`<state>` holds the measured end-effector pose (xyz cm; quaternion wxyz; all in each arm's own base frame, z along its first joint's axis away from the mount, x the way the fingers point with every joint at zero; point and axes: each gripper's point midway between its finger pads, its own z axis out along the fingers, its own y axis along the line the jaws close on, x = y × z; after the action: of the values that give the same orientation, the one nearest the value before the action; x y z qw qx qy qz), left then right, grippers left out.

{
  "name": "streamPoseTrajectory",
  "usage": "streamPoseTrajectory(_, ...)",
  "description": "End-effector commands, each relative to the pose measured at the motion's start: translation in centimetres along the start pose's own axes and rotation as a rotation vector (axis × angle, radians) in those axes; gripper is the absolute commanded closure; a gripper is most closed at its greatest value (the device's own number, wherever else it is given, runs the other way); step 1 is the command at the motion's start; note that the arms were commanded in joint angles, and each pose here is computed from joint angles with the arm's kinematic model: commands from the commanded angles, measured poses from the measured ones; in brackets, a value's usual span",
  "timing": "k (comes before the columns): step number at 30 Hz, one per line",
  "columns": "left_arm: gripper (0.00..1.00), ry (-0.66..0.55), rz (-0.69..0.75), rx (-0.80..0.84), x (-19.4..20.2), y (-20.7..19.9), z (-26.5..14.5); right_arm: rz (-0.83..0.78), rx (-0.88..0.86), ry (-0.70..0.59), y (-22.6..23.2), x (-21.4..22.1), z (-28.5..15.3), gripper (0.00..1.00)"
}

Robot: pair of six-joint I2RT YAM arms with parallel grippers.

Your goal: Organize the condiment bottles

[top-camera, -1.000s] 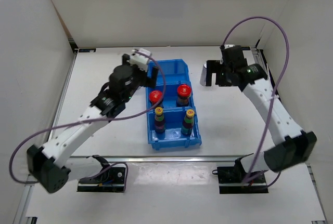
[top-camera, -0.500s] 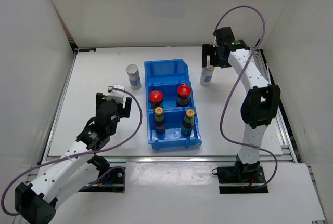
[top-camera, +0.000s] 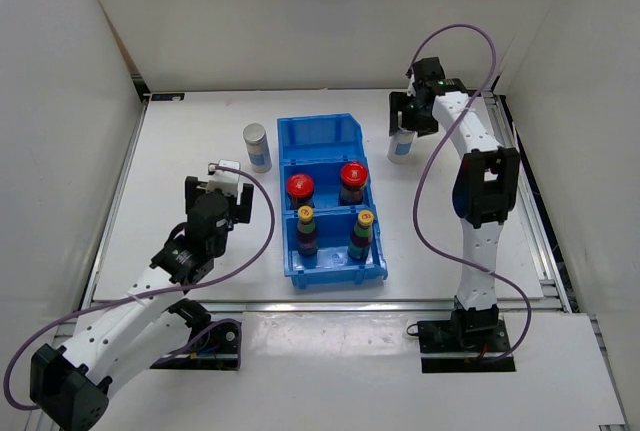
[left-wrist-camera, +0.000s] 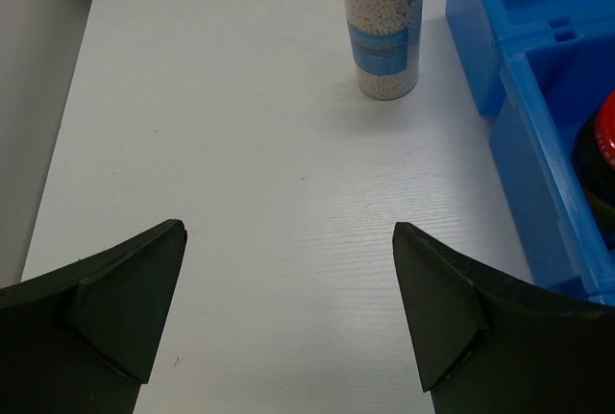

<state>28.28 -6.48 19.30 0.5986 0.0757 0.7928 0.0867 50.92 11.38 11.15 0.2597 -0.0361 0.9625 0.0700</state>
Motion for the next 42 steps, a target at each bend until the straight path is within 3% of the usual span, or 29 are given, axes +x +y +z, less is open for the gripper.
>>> streamPoseTrajectory(1,0.01,-0.029,-0.034,-0.034,-1.1,0.7,-0.1,-0.004,-0.053,-0.055,0.8,-2.0,-0.5,0.18)
streamPoseTrajectory(5,0.01,-0.036,-0.039,-0.034,-1.3,0.7,0.0,-0.004,-0.035,-0.068,0.5,-2.3,-0.9,0.4)
streamPoseTrajectory(6,0.01,-0.029,-0.034,-0.034,-1.1,0.6,0.1,-0.003,-0.014,-0.07,0.2,-2.3,-0.9,0.52)
streamPoseTrajectory(9,0.01,-0.029,-0.034,-0.034,-1.1,0.6,0.1,-0.015,0.0,-0.117,0.0,-3.4,-2.9,0.73)
streamPoseTrajectory(13,0.01,-0.036,-0.039,-0.034,-1.3,0.6,0.1,-0.049,-0.022,-0.225,2.3,-5.4,-8.1,0.84)
streamPoseTrajectory(19,0.01,-0.021,-0.028,-0.034,-0.9,0.4,0.4,-0.211,-0.135,-0.356,8.8,-7.2,-13.2,0.89)
streamPoseTrajectory(26,0.01,-0.028,-0.025,-0.045,-1.1,0.6,0.4,-0.319,-0.307,-0.378,15.3,-7.1,-14.4,0.89)
streamPoseTrajectory(39,0.01,-0.038,-0.023,-0.049,-1.2,0.8,0.3,-0.351,-0.312,-0.192,16.9,-3.8,-4.6,0.86)
streamPoseTrajectory(42,0.01,-0.038,-0.023,-0.049,-1.2,0.8,0.3,-0.351,-0.32,-0.164,17.0,-3.1,-3.3,0.82)
